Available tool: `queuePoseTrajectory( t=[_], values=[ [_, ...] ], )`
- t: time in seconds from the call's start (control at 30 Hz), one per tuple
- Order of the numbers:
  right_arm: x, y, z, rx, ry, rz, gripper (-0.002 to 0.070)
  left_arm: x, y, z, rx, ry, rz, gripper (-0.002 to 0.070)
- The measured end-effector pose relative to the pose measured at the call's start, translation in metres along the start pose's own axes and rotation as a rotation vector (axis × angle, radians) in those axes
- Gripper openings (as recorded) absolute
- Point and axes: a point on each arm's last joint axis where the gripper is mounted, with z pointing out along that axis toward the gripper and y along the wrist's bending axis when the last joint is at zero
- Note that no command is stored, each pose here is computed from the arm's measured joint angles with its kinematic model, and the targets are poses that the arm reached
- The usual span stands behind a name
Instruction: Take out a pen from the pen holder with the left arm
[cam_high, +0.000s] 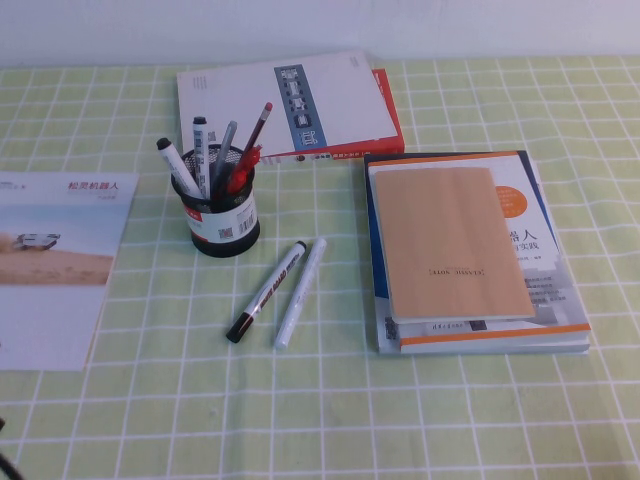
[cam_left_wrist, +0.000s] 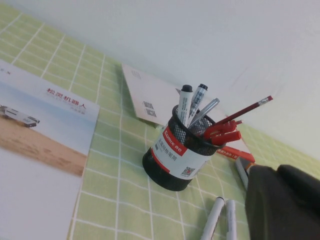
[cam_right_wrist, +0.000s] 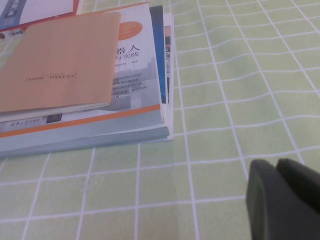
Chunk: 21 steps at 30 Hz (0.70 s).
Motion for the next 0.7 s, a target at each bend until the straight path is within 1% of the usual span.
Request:
queuePoseTrajectory(
  t=[0.13,0.3,0.43,0.7],
  values=[
    [0.000,0.000,0.000,0.000,0.000,0.000,-0.0013,-0.016,-0.008,0.017,-0.026,0.070,0.041,-0.0003],
    [0.000,0.000,0.000,0.000,0.000,0.000,-0.0013,-0.032,-0.019,0.041,-0.040,0.194,0.146,-0.0003],
    [0.000,0.000,0.000,0.000,0.000,0.000,-0.0013,-0.044,-0.027,0.064,-0.044,0.293,0.206,-0.0003],
    [0.000,0.000,0.000,0.000,0.000,0.000,-0.0013,-0.054,-0.032,0.113,-0.052,0.417,0.269,-0.0003]
  ],
)
